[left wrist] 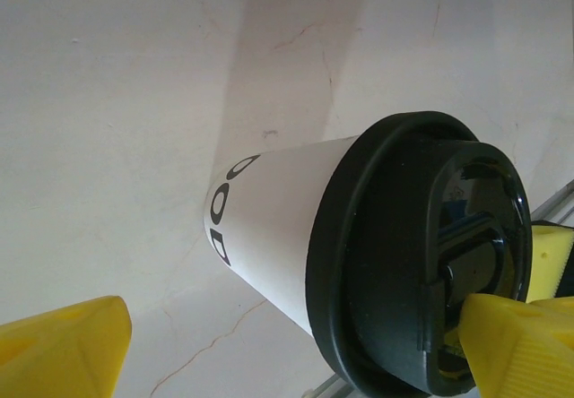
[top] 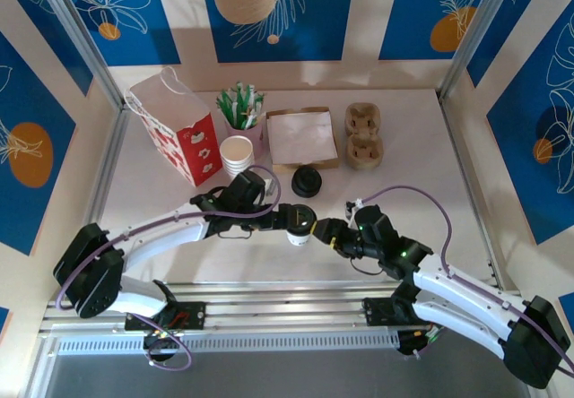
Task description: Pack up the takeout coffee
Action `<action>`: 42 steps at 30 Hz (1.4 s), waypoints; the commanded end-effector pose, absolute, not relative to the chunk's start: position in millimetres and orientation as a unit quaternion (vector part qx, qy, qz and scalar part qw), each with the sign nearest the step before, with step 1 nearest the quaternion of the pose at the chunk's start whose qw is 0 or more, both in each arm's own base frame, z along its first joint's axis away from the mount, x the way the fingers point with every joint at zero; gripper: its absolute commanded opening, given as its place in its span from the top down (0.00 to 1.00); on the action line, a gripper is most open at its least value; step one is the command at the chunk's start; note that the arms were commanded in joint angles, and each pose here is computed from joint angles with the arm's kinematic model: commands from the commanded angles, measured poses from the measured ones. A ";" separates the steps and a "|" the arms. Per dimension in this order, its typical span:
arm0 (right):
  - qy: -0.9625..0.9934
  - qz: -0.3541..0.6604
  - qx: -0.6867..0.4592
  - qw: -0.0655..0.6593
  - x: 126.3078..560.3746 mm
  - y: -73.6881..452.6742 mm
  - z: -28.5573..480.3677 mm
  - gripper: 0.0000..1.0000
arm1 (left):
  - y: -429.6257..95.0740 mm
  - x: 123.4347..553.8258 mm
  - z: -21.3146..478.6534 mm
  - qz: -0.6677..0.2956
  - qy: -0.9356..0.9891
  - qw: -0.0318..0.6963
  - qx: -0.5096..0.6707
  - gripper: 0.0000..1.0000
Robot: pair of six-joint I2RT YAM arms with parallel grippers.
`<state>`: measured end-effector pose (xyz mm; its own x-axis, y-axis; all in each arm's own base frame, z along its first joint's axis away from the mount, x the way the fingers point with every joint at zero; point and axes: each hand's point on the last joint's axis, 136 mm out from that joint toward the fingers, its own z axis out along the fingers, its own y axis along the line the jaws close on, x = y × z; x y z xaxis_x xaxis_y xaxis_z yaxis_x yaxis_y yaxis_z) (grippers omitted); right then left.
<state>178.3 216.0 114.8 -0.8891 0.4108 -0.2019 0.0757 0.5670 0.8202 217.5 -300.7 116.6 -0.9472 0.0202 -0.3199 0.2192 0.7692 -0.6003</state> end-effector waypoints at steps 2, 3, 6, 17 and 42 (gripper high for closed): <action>0.848 0.460 0.160 0.208 185.3 216.2 118.8 0.40 | -296.1 210.7 96.1 -0.303 0.942 0.132 0.061 0.07; 0.848 0.459 0.163 0.210 185.9 215.4 118.0 0.40 | -296.0 209.9 94.8 -0.302 0.942 0.131 0.061 0.07; 0.848 0.455 0.171 0.213 187.4 213.1 114.4 0.41 | -295.5 207.9 90.2 -0.300 0.943 0.127 0.060 0.07; 0.825 0.460 0.218 0.245 189.0 193.8 110.3 0.41 | -293.3 202.1 76.2 -0.297 0.946 0.115 0.057 0.07; 0.876 0.326 0.287 0.211 177.9 154.3 54.2 0.45 | -292.9 192.0 52.7 -0.293 0.950 0.093 0.052 0.07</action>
<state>189.6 188.8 100.7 -0.7819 0.5923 -0.1944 0.1884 0.5218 0.8320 221.2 -318.8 110.5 -0.9401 -0.0079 -0.3409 0.2307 0.7215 -0.6529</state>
